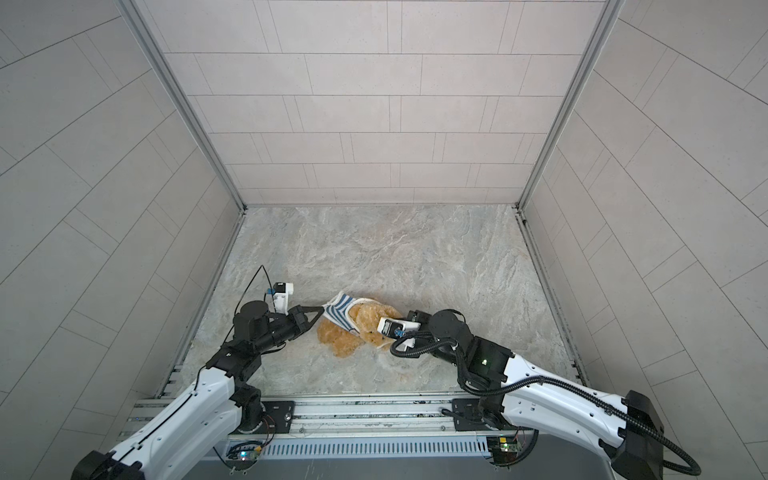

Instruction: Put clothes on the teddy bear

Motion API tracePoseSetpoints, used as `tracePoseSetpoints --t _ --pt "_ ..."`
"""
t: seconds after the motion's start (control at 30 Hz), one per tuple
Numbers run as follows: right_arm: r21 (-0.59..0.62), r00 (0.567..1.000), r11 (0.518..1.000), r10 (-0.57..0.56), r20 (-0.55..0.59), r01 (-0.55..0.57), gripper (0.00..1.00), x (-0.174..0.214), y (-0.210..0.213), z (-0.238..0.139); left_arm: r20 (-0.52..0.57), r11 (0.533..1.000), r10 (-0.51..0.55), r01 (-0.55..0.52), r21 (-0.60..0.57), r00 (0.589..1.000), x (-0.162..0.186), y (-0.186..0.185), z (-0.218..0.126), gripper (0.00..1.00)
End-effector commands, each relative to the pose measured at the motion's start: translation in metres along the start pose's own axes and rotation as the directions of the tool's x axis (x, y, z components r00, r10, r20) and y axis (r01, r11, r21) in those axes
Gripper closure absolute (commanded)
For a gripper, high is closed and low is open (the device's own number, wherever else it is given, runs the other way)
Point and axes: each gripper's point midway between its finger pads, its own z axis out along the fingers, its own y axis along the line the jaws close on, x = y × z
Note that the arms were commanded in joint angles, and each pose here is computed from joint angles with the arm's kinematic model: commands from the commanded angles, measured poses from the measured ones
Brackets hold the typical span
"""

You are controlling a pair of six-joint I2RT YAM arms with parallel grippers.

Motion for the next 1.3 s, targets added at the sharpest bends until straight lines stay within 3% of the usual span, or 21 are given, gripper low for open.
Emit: tracePoseSetpoints --t 0.0,0.4,0.73,1.07,1.27 --pt "0.053 0.997 0.997 0.05 0.051 -0.053 1.0 -0.022 -0.017 0.001 -0.02 0.999 0.054 -0.054 -0.004 0.998 0.002 -0.006 0.003 1.0" --pt "0.016 0.964 0.972 0.229 0.134 -0.233 1.0 -0.05 -0.022 0.017 -0.092 0.995 0.1 -0.1 0.001 0.991 0.019 -0.015 0.02 1.0" --pt "0.009 0.944 0.963 0.262 0.201 -0.27 1.0 -0.057 -0.023 0.003 0.017 0.995 0.005 -0.003 -0.104 1.0 0.002 0.016 0.019 1.0" --pt "0.026 0.94 0.949 0.307 0.15 -0.314 1.0 -0.056 -0.029 0.017 -0.042 0.987 0.153 -0.154 -0.037 0.987 0.002 -0.024 0.018 1.0" --pt "0.085 0.899 0.898 0.421 0.121 -0.432 1.0 -0.058 -0.045 0.027 -0.068 0.984 0.16 -0.165 -0.071 0.985 0.008 -0.012 0.027 0.96"
